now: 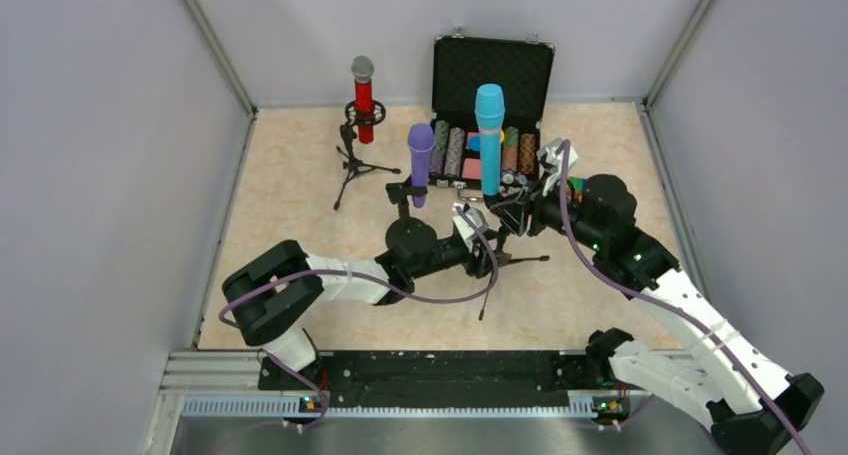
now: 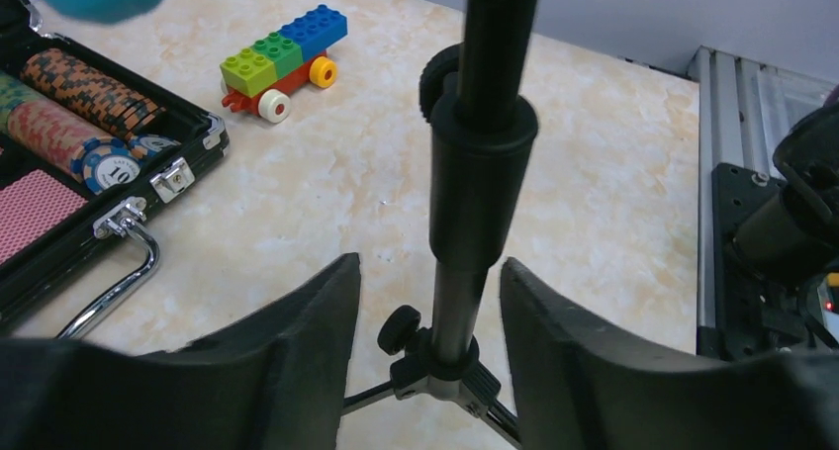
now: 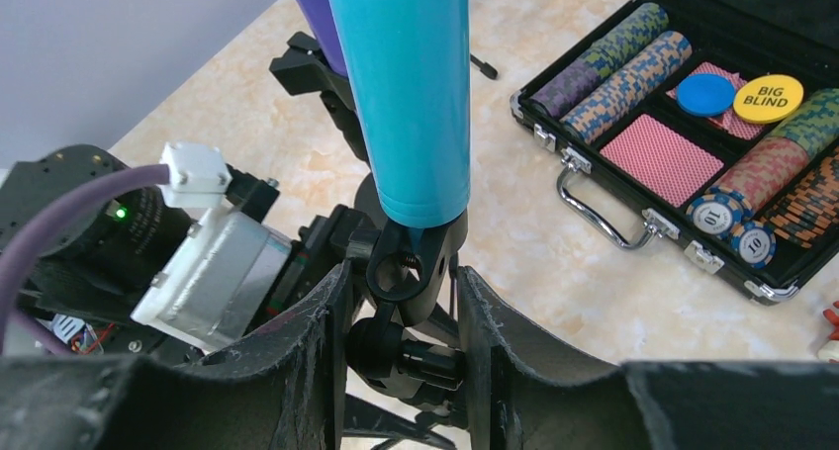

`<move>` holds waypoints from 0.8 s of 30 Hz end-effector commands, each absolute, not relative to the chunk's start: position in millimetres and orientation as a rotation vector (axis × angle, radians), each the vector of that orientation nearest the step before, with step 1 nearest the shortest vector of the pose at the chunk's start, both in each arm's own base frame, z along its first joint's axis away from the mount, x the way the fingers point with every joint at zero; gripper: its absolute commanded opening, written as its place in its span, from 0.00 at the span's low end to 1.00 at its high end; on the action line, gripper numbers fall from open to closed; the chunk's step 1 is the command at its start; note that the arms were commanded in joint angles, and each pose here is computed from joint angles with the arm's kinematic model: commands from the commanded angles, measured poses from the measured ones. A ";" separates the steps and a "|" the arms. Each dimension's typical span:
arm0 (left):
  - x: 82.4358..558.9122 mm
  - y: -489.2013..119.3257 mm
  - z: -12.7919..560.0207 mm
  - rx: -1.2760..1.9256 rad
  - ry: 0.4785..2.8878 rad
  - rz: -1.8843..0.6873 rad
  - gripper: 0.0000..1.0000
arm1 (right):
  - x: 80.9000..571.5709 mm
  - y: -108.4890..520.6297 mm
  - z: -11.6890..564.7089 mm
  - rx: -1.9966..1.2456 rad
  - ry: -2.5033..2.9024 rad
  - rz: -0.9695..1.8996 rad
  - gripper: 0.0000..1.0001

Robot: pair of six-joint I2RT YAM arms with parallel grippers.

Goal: Attach the microphones to the stand

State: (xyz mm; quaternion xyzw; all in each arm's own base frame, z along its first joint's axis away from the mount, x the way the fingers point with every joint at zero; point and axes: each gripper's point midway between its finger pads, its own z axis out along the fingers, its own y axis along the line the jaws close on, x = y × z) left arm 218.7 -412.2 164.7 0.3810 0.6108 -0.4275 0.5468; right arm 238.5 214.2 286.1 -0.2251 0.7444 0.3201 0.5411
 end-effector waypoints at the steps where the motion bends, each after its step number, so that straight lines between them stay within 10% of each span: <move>1: 233.2 -423.3 205.5 0.803 1.293 -1.010 0.51 | 242.1 214.3 339.6 -0.479 1.572 0.797 0.00; 8: 231.8 -427.3 189.9 0.837 1.317 -1.013 0.00 | 242.0 212.2 347.4 -0.469 1.551 0.791 0.00; 24: 234.5 -424.1 148.5 0.849 1.398 -0.981 0.00 | 239.5 206.4 383.8 -0.478 1.438 0.759 0.00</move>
